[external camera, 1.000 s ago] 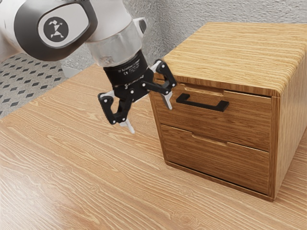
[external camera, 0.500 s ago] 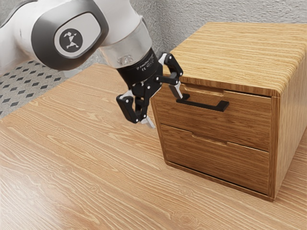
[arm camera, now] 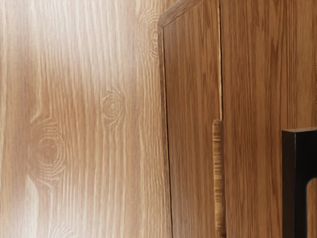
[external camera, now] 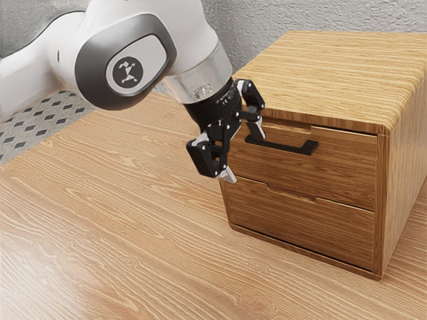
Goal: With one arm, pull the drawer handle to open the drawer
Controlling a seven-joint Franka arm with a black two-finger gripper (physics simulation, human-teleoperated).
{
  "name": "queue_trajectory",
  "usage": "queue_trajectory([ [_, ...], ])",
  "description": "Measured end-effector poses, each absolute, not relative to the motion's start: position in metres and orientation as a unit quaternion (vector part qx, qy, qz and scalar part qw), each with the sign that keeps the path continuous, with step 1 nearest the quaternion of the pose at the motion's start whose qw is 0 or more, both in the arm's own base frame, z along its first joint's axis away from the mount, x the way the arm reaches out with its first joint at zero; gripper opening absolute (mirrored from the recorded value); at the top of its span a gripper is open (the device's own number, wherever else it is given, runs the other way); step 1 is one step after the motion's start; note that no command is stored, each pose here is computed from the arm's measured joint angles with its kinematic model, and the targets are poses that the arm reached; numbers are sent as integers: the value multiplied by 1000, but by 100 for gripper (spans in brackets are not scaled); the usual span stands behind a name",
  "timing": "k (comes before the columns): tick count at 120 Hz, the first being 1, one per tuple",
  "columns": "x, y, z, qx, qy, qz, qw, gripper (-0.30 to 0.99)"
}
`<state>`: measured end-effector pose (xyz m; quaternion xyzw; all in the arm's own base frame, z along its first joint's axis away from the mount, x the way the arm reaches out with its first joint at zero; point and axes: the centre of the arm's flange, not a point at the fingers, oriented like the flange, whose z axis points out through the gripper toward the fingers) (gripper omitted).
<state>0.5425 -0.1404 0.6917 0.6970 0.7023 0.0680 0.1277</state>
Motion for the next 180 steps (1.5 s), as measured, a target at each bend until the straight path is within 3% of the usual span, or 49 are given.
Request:
queue_trajectory([
  [180, 569, -143, 666, 654, 735, 85, 157, 69],
])
